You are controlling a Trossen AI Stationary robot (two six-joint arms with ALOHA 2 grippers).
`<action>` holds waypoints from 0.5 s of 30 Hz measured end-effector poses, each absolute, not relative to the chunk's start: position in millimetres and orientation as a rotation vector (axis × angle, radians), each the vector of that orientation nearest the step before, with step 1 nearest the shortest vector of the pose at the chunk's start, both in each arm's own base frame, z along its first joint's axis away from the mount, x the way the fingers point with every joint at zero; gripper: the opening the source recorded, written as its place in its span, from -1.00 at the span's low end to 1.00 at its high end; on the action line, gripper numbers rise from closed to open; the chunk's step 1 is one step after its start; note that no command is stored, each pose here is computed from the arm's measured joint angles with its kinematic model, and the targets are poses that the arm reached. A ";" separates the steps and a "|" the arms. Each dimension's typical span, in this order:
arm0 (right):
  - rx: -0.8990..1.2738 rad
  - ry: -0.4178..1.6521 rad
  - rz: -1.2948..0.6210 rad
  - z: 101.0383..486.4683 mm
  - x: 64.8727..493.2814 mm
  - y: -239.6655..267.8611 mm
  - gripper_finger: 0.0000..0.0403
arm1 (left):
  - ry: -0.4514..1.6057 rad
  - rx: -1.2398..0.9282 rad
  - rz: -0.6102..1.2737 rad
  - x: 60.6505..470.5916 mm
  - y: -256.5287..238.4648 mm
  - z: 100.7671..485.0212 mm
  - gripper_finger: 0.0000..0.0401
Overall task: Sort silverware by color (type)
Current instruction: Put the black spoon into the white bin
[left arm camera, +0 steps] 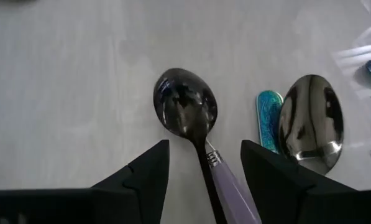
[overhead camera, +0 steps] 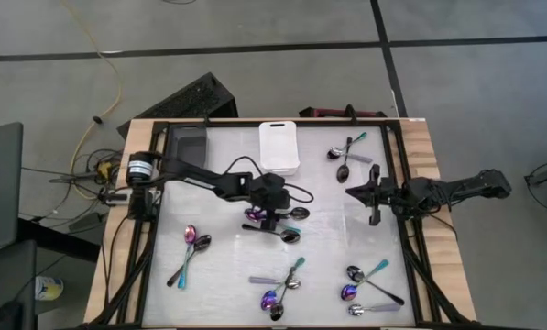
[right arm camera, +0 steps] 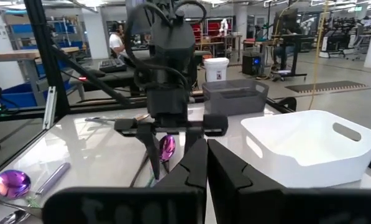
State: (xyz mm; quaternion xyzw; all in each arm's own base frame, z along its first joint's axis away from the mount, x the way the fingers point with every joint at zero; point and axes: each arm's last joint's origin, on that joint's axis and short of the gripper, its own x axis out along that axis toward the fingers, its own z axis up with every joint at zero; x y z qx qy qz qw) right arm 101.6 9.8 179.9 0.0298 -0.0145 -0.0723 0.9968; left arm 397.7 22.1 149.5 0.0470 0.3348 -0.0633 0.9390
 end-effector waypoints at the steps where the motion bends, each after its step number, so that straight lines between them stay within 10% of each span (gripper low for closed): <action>1: 0.059 -0.027 -0.144 179.7 101.6 9.8 -0.83 | 0.689 0.090 -0.126 397.6 22.9 148.4 -0.07; 15: 0.058 -0.022 -0.144 179.2 101.6 9.8 -0.83 | 0.706 0.033 -0.123 403.7 23.6 124.7 -0.10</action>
